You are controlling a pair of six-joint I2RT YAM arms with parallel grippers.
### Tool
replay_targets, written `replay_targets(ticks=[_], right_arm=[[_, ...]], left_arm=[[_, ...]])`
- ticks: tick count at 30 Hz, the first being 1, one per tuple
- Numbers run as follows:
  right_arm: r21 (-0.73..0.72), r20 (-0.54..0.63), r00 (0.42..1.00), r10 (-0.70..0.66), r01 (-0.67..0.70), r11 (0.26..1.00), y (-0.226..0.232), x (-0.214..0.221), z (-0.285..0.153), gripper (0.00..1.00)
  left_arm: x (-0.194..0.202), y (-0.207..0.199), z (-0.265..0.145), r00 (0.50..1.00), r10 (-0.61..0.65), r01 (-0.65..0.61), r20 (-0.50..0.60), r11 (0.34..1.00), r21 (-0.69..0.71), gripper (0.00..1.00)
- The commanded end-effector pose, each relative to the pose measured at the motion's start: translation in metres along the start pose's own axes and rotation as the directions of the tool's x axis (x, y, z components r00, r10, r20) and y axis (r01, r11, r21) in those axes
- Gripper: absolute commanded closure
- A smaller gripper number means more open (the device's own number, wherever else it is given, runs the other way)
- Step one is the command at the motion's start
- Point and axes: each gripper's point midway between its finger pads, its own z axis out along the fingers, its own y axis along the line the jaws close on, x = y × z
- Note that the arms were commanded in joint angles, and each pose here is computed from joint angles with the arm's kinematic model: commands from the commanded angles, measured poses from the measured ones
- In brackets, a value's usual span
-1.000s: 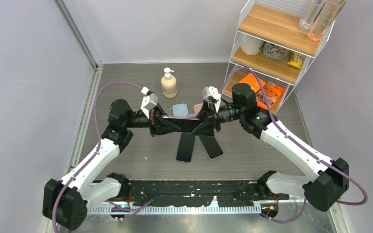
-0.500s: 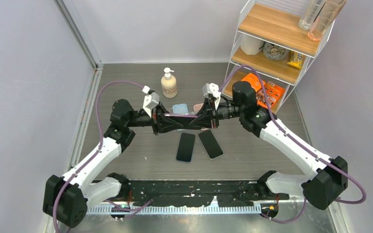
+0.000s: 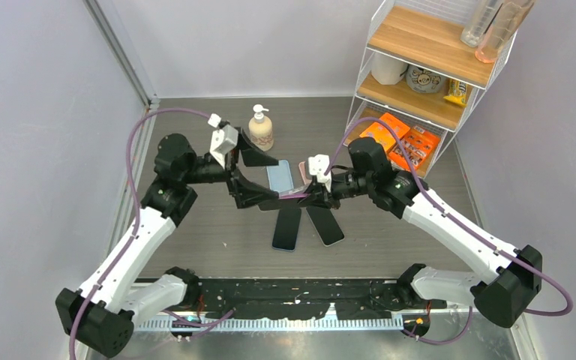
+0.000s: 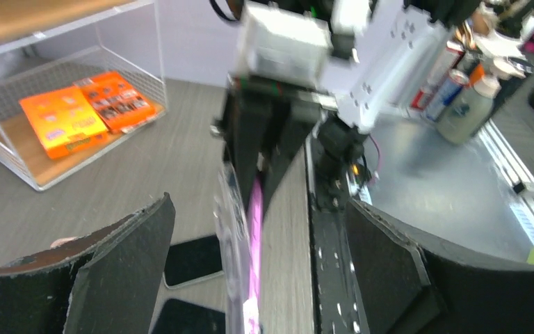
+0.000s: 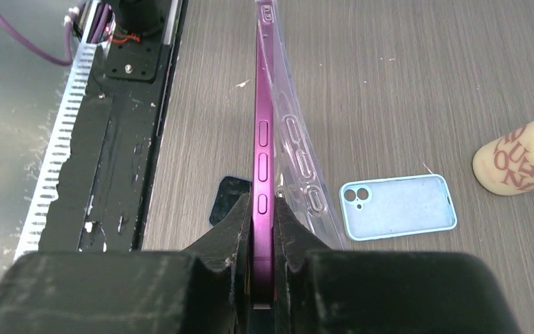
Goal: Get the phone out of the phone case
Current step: Remove the phone case from the phone.
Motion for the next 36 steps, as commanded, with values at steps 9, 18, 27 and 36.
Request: replay_targets(ticks=[9,18,27,36], right_arm=[[0.037,0.004,0.988,-0.153,0.153,0.988,-0.005,-0.021,0.001,0.95],[0.059,-0.004,0.989,-0.149,0.149,0.987,-0.006,-0.021,0.000,0.95],[0.054,-0.008,0.990,-0.143,0.143,0.988,-0.004,-0.017,0.000,0.95],[0.054,-0.015,0.990,-0.142,0.143,0.988,-0.003,-0.011,0.001,0.95]], left_arm=[[0.037,0.040,0.018,0.957,-0.145,0.089,-0.252,0.971,-0.223,0.00],[0.060,0.045,0.032,0.929,-0.168,0.088,-0.331,0.966,-0.242,0.18],[0.055,0.043,0.039,0.929,-0.179,0.112,-0.325,0.971,-0.213,0.26],[0.049,0.041,0.043,0.935,-0.169,0.115,-0.311,0.976,-0.185,0.23]])
